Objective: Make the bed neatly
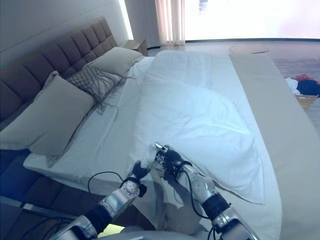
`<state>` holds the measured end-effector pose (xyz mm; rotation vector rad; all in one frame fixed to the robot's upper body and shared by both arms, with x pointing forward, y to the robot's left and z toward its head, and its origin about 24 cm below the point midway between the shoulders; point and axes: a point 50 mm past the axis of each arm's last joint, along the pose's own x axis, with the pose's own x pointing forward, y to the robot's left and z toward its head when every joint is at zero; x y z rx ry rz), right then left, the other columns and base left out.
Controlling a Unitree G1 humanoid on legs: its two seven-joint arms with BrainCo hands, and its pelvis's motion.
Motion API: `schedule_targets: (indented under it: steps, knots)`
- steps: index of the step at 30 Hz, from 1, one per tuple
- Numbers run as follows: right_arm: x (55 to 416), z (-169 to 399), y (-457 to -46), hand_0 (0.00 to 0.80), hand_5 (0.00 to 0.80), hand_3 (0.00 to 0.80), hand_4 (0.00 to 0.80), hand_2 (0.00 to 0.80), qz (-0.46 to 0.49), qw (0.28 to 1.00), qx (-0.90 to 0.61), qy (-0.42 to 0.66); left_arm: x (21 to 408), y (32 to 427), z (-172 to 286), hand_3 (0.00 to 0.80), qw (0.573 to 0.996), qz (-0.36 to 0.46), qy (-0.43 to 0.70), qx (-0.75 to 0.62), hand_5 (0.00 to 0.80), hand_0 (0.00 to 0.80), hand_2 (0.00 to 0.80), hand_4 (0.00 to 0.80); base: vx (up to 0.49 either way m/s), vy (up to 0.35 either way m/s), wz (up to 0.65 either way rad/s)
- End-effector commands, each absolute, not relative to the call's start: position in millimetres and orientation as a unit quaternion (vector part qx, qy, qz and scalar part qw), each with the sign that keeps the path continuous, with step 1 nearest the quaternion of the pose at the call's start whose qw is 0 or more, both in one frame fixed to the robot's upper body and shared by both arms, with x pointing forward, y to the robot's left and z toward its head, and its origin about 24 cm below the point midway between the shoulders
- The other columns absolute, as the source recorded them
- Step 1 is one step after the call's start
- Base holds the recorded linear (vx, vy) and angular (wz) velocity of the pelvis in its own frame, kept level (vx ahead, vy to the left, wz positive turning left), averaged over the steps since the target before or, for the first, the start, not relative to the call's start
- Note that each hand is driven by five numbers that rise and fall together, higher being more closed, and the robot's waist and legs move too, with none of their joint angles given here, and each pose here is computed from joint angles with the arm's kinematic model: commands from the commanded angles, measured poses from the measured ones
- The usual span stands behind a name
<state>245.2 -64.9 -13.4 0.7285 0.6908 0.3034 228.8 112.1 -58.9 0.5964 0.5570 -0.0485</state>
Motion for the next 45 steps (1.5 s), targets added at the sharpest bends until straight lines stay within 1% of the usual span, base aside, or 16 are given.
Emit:
schedule_targets:
  steps: [1,7,12,15,18,22,29,32,38,42,45]
  knots:
    - [246,12,-60,0.0,0.0,0.0,0.0,0.0,0.194,0.848,0.419,0.259,266,140,-3,0.8,0.94,0.065,0.124,0.311,0.8,0.8,0.8,0.8,-0.044,0.008,0.03]
    - [204,-32,-109,0.0,0.0,0.0,0.0,0.0,0.158,0.842,0.419,0.3,258,191,-1,0.8,0.93,0.155,0.119,0.311,0.8,0.8,0.8,0.8,-0.03,0.015,-0.02]
    - [171,-67,-154,0.0,0.0,0.0,0.0,0.0,0.086,0.835,0.412,0.354,253,224,-3,0.8,0.918,0.214,0.117,0.313,0.8,0.8,0.8,0.8,-0.007,0.011,-0.18]
    - [161,-75,-170,0.0,0.0,0.0,0.0,0.0,0.057,0.829,0.428,0.356,252,241,-4,0.8,0.906,0.246,0.119,0.323,0.8,0.8,0.8,0.8,0.025,-0.004,-0.12]
    - [158,-77,-189,0.0,0.0,0.0,0.0,0.0,0.026,0.834,0.437,0.336,251,261,-6,0.8,0.889,0.279,0.128,0.339,0.8,0.8,0.8,0.8,0.042,0.01,-0.15]
    - [152,-76,-213,0.0,0.0,0.0,0.0,0.0,-0.015,0.852,0.423,0.309,240,290,-13,0.8,0.862,0.343,0.156,0.34,0.8,0.8,0.8,0.8,0.034,0.065,-0.1]
    - [142,-77,-235,0.0,0.0,0.0,0.0,0.0,-0.045,0.86,0.407,0.306,204,338,-23,0.8,0.817,0.449,0.197,0.302,0.8,0.8,0.8,0.8,0.013,0.082,-0.09]
    - [137,-81,-241,0.0,0.0,0.0,0.0,0.0,-0.055,0.858,0.399,0.319,186,362,-22,0.8,0.797,0.476,0.211,0.306,0.8,0.8,0.8,0.8,0.051,0.097,-0.08]
    - [132,-86,-242,0.0,0.0,0.0,0.0,0.0,-0.057,0.853,0.393,0.338,153,405,-6,0.8,0.748,0.54,0.234,0.309,0.8,0.8,0.8,0.8,-0.006,0.071,-0.01]
    - [133,-87,-239,0.0,0.0,0.0,0.0,0.0,-0.052,0.851,0.393,0.344,131,427,2,0.8,0.716,0.577,0.249,0.305,0.8,0.8,0.8,0.8,-0.022,0.035,0.0]
    - [133,-87,-235,0.0,0.0,0.0,0.0,0.0,-0.05,0.849,0.394,0.347,115,435,2,0.8,0.692,0.608,0.261,0.287,0.8,0.8,0.8,0.8,-0.049,0.031,0.07]
